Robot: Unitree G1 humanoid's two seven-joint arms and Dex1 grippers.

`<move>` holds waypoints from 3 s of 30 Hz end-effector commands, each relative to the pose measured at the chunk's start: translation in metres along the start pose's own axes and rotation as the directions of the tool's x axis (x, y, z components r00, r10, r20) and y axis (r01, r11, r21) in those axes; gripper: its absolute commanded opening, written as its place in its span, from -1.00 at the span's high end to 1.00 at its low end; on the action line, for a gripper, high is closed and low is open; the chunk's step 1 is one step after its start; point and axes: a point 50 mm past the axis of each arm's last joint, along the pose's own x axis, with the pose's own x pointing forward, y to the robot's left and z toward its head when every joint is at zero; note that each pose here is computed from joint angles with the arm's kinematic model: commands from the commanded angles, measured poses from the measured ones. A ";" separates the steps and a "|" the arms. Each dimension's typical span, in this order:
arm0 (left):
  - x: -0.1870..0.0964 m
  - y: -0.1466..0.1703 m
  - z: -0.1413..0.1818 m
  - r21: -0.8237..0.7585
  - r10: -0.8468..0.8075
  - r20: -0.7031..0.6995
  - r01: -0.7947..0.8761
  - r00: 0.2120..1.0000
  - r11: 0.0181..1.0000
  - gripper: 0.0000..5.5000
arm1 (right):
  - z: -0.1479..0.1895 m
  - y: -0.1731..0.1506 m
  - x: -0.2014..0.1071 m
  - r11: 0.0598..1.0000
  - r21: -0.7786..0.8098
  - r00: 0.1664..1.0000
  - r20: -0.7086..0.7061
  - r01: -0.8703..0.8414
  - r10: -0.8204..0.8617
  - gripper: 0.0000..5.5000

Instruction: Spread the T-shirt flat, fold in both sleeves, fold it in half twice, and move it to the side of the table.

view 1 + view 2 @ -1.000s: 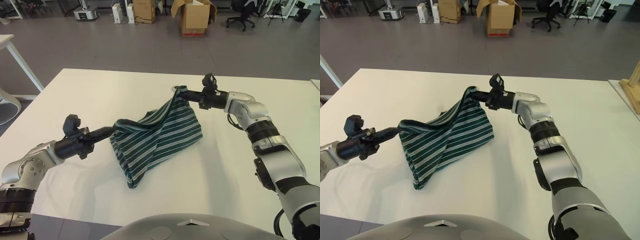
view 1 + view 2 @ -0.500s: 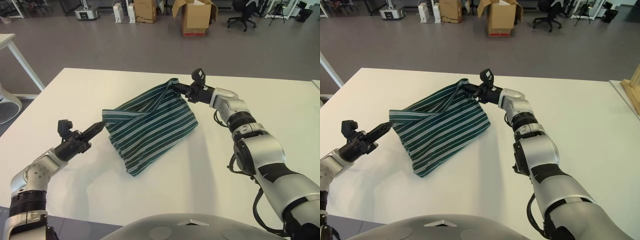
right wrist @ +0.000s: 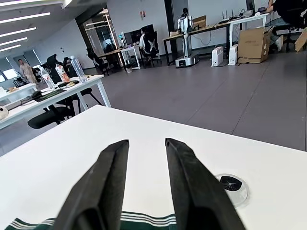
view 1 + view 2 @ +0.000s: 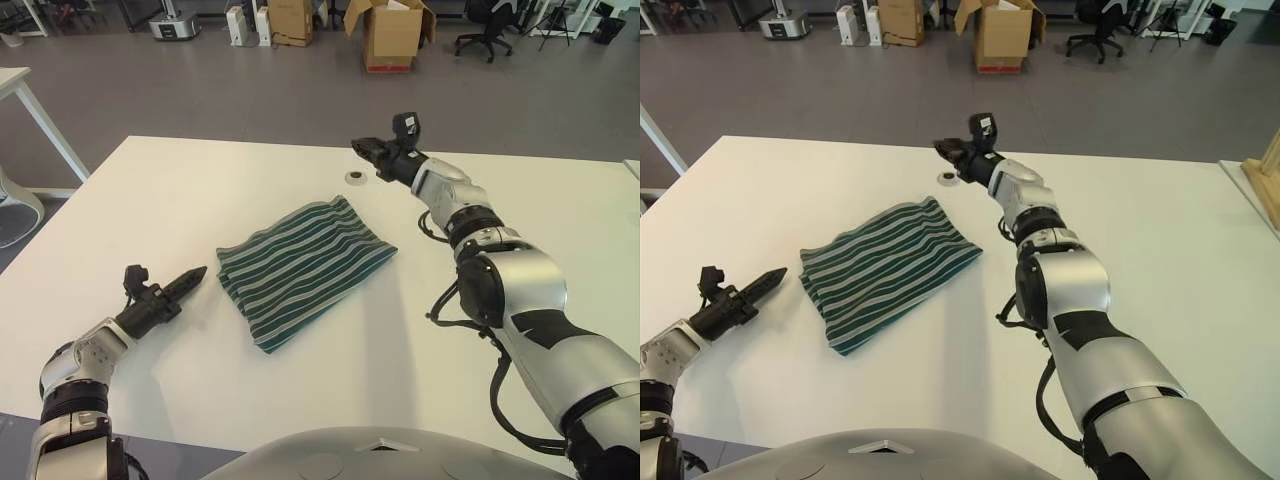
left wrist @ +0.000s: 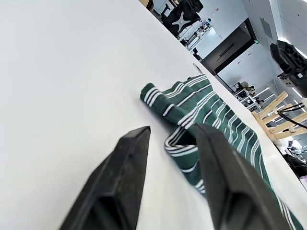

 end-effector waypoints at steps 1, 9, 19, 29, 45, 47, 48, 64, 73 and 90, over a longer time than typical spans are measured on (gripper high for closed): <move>0.050 -0.046 0.055 0.386 -0.199 0.112 0.142 0.974 0.912 0.31 | 0.015 -0.018 -0.015 0.998 -0.040 0.998 0.033 0.045 -0.044 0.49; 0.140 -0.083 0.028 0.743 -0.130 -0.610 0.621 0.782 0.250 0.31 | 0.009 -0.041 -0.046 0.995 0.058 0.977 0.191 0.085 -0.095 0.49; 0.092 -0.064 -0.044 0.099 -0.255 -0.909 0.764 0.330 0.637 0.31 | 0.000 -0.034 -0.090 0.996 0.061 0.964 0.253 0.065 -0.078 0.49; 0.114 -0.138 -0.057 0.213 -0.195 -0.598 0.388 0.778 0.897 0.31 | -0.029 0.031 -0.158 0.963 -0.075 0.962 -0.115 -0.257 0.248 0.49; 0.053 -0.082 -0.057 0.405 0.145 -0.914 0.844 0.378 0.350 0.31 | -0.127 0.032 -0.208 0.948 -0.022 0.598 -0.780 -0.319 0.183 0.49; 0.052 -0.086 -0.058 0.381 0.109 -0.924 0.853 0.367 0.358 0.31 | -0.122 0.007 -0.193 0.939 -0.127 0.593 -0.800 -0.319 0.093 0.49; 0.055 -0.092 -0.058 0.378 0.079 -0.923 0.852 0.375 0.362 0.31 | -0.116 -0.007 -0.178 0.934 -0.186 0.617 -0.785 -0.306 0.046 0.49; 0.100 -0.179 0.015 0.575 -0.319 -0.588 0.661 0.743 0.482 0.31 | -0.007 -0.027 -0.149 0.858 -0.322 0.879 -0.400 -0.400 0.260 0.49; 0.053 -0.073 0.012 0.635 0.029 -0.730 0.693 0.683 -0.341 -0.02 | -0.098 0.019 -0.241 0.606 -0.622 0.837 -0.529 -0.495 0.141 0.20; 0.032 -0.082 -0.073 0.473 -0.251 -0.875 0.620 0.415 -0.626 -0.02 | -0.139 0.041 -0.268 0.139 -0.806 0.802 -0.522 -0.575 0.292 0.20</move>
